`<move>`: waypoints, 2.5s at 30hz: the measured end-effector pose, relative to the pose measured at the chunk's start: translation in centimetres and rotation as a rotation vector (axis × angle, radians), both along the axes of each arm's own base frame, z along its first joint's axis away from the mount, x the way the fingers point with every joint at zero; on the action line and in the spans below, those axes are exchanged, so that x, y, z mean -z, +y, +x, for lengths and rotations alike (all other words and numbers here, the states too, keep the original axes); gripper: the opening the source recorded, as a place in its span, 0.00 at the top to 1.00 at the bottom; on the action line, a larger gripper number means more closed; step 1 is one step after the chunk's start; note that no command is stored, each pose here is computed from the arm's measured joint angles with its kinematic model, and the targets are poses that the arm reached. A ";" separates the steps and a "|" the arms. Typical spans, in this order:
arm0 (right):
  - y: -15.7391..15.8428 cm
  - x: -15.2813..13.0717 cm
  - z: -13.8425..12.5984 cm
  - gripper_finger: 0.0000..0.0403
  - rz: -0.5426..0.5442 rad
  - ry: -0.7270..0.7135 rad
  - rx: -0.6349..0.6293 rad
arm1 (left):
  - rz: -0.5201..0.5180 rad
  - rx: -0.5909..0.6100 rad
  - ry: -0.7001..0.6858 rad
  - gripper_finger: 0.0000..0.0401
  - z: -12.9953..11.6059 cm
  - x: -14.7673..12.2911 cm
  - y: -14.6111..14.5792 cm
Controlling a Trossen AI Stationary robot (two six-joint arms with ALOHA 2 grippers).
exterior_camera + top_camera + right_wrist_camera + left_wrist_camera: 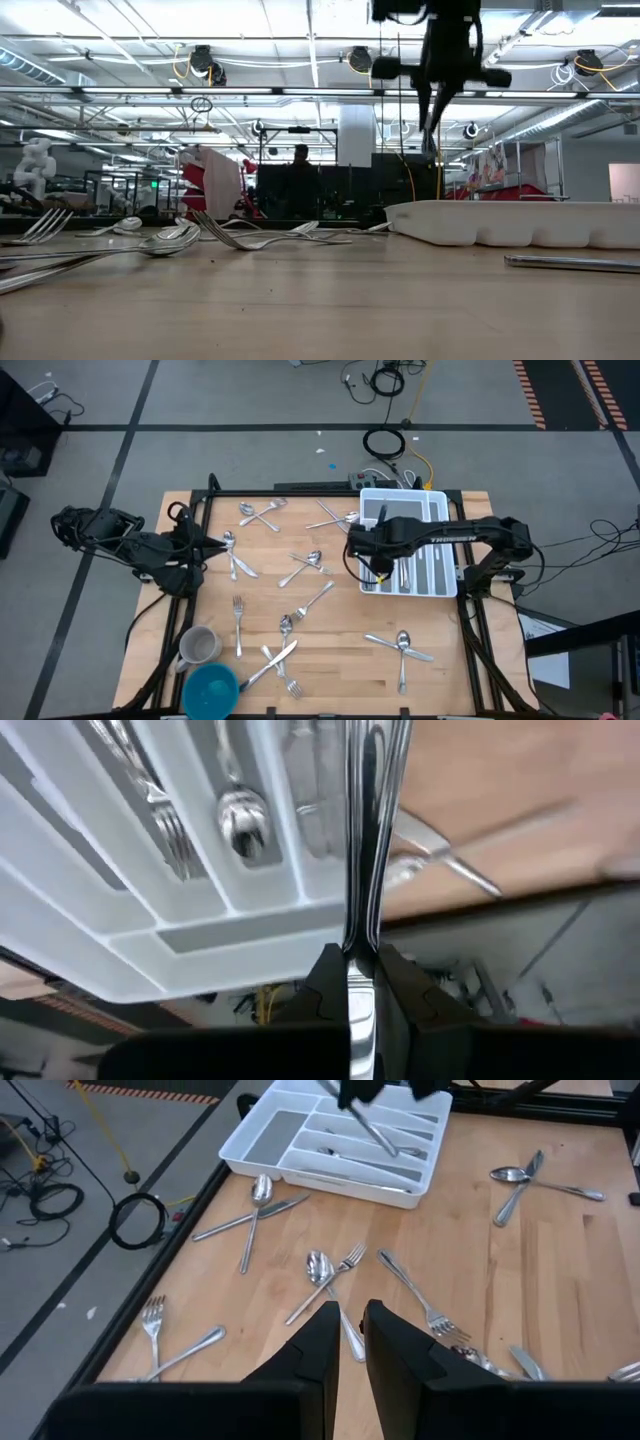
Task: Sort silverware
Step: Put the table knife into the silverware tray, then put the spoon into the silverware tray
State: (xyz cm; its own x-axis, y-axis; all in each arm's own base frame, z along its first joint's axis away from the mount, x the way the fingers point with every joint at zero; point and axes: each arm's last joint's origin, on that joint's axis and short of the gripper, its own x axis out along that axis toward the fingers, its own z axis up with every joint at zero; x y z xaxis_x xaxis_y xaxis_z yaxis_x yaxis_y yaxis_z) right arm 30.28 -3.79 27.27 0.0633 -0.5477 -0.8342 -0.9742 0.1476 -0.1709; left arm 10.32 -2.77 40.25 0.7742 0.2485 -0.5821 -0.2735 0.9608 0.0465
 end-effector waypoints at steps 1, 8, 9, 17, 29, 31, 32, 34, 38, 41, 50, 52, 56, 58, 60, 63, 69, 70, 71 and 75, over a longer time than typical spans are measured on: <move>0.0 0.7 -0.2 1.00 0.004 0.022 -0.008 | 0.000 0.000 0.000 0.86 0.0 0.0 0.0; -0.2 5.0 -0.5 1.00 0.068 0.013 -0.025 | 0.013 -0.015 -0.006 0.86 0.0 0.0 0.1; -0.3 5.4 -0.5 1.00 0.071 0.001 -0.027 | 0.015 -0.017 -0.006 0.86 0.0 0.0 0.1; -0.9 8.2 -1.1 1.00 0.113 0.008 -0.088 | 0.043 -0.048 -0.016 0.86 0.0 -0.1 0.2; -2.2 9.6 -1.3 1.00 0.201 -0.042 -0.131 | 0.086 -0.085 -0.009 0.86 -0.2 0.0 0.4; -2.5 9.8 -1.4 1.00 0.215 -0.043 -0.137 | 0.090 -0.088 -0.010 0.86 -0.2 0.0 0.4; -2.6 9.9 -1.4 1.00 0.217 -0.049 -0.142 | 0.091 -0.089 -0.010 0.86 -0.2 0.0 0.4; -2.7 10.0 -1.3 1.00 0.211 -0.061 -0.147 | 0.091 -0.089 -0.010 0.86 -0.2 0.0 0.4; -2.9 10.0 -1.1 0.99 0.260 -0.123 -0.116 | 0.091 -0.090 -0.011 0.86 -0.2 0.0 0.4; -3.0 10.0 -1.0 0.93 0.333 -0.199 -0.017 | 0.091 -0.090 -0.011 0.86 -0.2 0.0 0.4; -3.0 9.9 -0.8 0.72 0.364 -0.275 0.123 | 0.090 -0.090 -0.011 0.86 -0.2 0.0 0.4; -3.0 9.9 -0.9 0.68 0.363 -0.274 0.125 | 0.090 -0.090 -0.011 0.86 -0.2 0.0 0.4; -3.1 9.7 -0.7 0.65 0.239 -0.318 0.209 | 0.090 -0.090 -0.011 0.86 -0.2 0.0 0.4; -3.2 8.9 -0.6 0.65 0.144 -0.387 0.293 | 0.090 -0.091 -0.011 0.86 -0.2 0.0 0.4; -3.4 7.3 -0.5 0.65 0.096 -0.485 0.391 | 0.090 -0.090 -0.011 0.86 -0.2 0.0 0.4; -3.2 3.7 -0.4 0.65 0.119 -0.692 0.605 | 0.090 -0.090 -0.011 0.86 -0.2 0.0 0.4; -0.9 -3.4 -1.7 0.65 0.465 -0.954 1.428 | 0.090 -0.090 -0.011 0.86 -0.2 0.0 0.4; -0.3 -3.9 -2.1 0.65 0.521 -0.918 1.574 | 0.090 -0.090 -0.011 0.86 -0.2 0.0 0.4; 0.4 -4.0 -2.4 0.65 0.556 -0.869 1.697 | 0.090 -0.090 -0.011 0.86 -0.2 0.0 0.4; 5.4 -2.9 -3.3 0.65 0.583 -0.676 1.901 | 0.090 -0.089 -0.011 0.86 -0.2 0.0 0.4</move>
State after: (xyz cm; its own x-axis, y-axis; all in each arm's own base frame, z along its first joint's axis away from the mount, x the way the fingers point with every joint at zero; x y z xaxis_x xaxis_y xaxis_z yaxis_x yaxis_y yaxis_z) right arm 27.02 1.66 30.20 0.1684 -0.0328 -0.9852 0.5870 0.8063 0.0735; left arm 10.15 -2.39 40.22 0.7528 0.3677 -0.5460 -0.3589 0.9246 0.1279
